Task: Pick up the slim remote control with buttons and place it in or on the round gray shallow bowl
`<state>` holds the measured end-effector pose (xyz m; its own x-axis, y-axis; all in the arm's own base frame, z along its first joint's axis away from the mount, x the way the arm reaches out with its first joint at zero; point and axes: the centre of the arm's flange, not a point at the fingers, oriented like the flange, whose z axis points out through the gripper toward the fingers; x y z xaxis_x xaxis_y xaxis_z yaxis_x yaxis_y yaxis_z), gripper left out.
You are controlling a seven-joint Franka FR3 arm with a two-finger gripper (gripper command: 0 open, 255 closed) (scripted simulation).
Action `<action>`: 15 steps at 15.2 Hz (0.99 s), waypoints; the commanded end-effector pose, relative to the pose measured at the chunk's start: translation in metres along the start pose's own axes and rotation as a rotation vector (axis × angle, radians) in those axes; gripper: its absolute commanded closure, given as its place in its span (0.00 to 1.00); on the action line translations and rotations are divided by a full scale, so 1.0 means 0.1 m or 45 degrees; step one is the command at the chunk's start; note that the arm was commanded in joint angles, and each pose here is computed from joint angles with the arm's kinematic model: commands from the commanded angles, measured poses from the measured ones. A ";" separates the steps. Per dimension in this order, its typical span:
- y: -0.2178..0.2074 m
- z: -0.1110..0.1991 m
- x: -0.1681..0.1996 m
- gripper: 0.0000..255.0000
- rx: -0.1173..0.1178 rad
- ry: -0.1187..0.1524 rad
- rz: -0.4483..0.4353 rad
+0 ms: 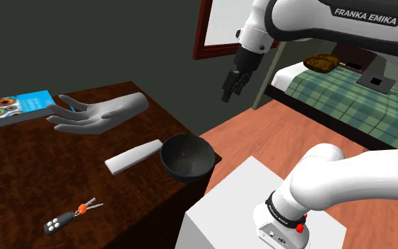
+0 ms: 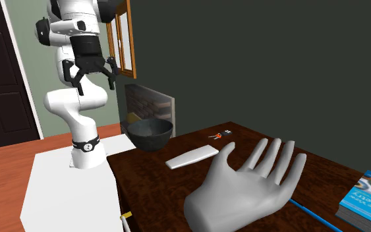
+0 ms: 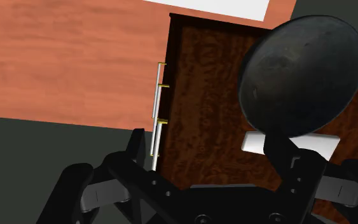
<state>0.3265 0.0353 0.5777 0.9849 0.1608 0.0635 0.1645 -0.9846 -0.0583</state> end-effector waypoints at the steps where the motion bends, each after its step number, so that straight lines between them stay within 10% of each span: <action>1: 0.00 0.00 0.00 0.00 0.000 0.000 0.000; 15: -0.75 1.10 1.33 0.00 0.005 -0.056 -0.849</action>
<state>0.4440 0.1269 0.4866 0.7109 0.7017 0.0476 0.7031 -0.7105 -0.0266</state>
